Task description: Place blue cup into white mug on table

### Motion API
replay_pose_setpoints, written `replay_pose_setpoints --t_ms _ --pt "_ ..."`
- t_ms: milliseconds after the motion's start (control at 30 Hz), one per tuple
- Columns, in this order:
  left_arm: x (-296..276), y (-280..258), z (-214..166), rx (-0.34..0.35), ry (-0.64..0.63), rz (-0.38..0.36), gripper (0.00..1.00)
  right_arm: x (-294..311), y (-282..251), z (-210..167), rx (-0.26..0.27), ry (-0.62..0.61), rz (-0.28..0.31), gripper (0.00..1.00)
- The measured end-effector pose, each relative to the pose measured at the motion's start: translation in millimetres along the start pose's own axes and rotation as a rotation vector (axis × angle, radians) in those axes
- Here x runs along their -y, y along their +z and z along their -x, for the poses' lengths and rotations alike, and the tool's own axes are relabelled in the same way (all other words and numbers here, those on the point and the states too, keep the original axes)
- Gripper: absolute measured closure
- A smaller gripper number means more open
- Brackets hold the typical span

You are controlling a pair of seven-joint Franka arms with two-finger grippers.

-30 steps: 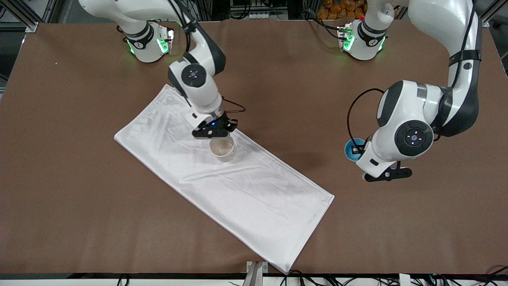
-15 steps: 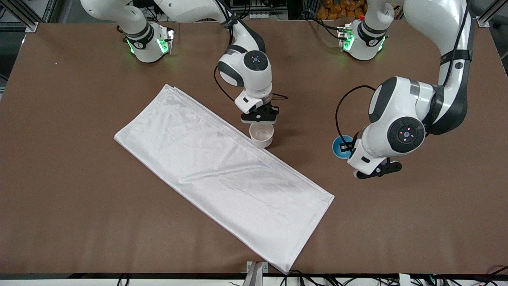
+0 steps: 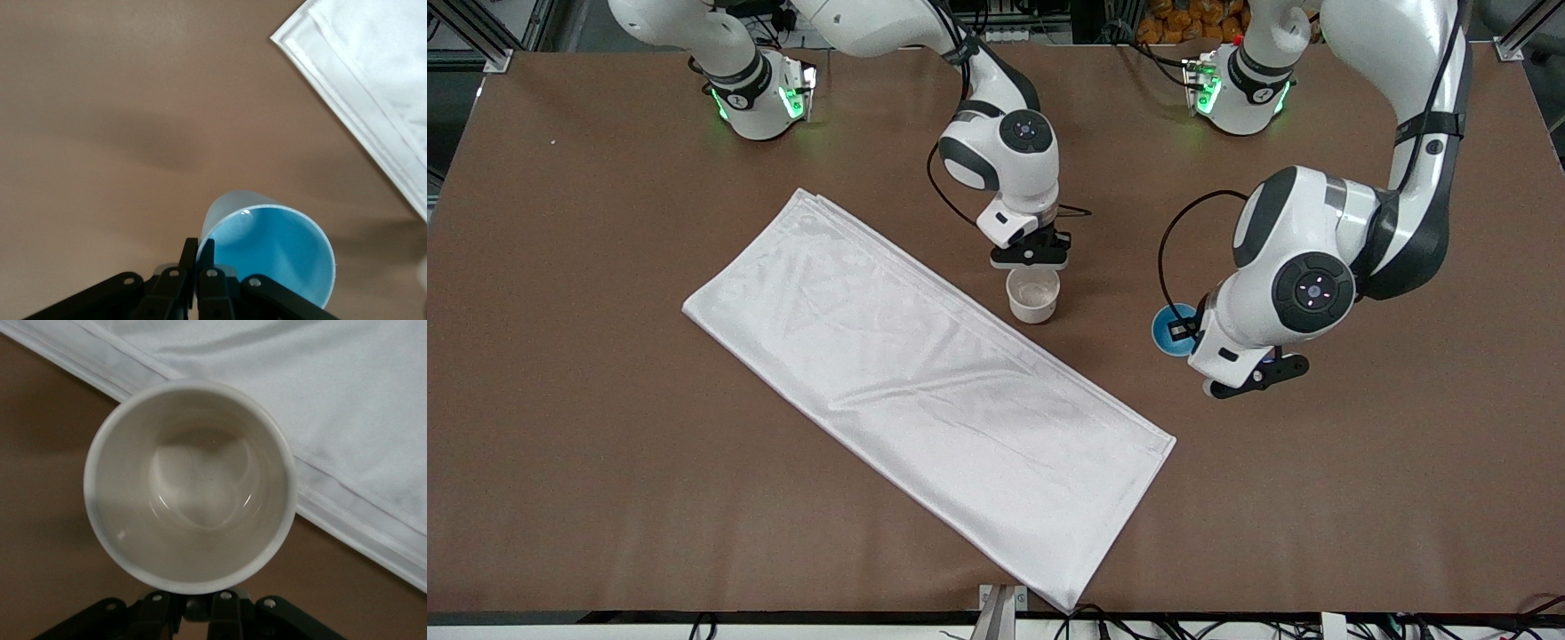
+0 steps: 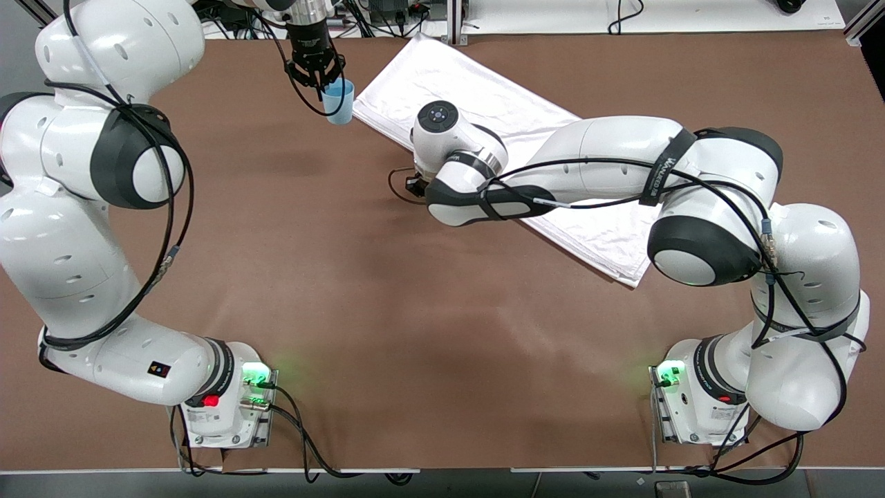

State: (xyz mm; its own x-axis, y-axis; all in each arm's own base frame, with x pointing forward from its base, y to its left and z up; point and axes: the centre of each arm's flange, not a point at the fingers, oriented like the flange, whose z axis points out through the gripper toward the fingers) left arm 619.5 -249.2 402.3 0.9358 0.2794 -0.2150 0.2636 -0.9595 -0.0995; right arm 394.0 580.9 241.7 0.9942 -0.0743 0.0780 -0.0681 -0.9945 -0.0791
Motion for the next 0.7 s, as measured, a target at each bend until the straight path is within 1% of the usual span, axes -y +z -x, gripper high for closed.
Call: replay_pose_setpoints --t_ms 167,233,333,367,433,467,533,567,600,700 --pt "-7 1 3 -0.011 -0.012 0.009 0.96 5 0 9 0.001 -0.011 0.000 0.81" --pt "-9 1 4 -0.012 -0.012 0.009 0.96 5 1 10 0.002 -0.013 0.000 0.78" --pt "-11 2 6 -0.012 -0.011 0.009 0.96 6 2 11 0.003 -0.013 0.002 0.78" --pt "-12 2 6 -0.012 -0.010 0.009 0.96 5 2 11 0.003 -0.013 0.002 0.75" --pt "-13 2 7 -0.012 -0.011 0.009 0.96 5 2 10 0.002 -0.012 0.002 0.67" --pt "-13 2 7 -0.012 -0.011 0.009 0.96 5 2 9 0.001 -0.011 0.001 0.58" --pt "-13 2 7 -0.013 -0.011 0.009 0.96 6 0 7 -0.003 -0.009 -0.002 0.49" --pt "-13 2 7 -0.013 -0.012 0.010 0.96 6 -2 6 -0.005 -0.008 -0.004 0.49" --pt "-13 2 7 -0.013 -0.013 0.010 0.96 7 -4 5 -0.008 -0.007 -0.008 0.40" --pt "-15 2 8 -0.003 -0.024 0.024 0.96 9 -12 0 -0.016 -0.002 -0.018 0.29"
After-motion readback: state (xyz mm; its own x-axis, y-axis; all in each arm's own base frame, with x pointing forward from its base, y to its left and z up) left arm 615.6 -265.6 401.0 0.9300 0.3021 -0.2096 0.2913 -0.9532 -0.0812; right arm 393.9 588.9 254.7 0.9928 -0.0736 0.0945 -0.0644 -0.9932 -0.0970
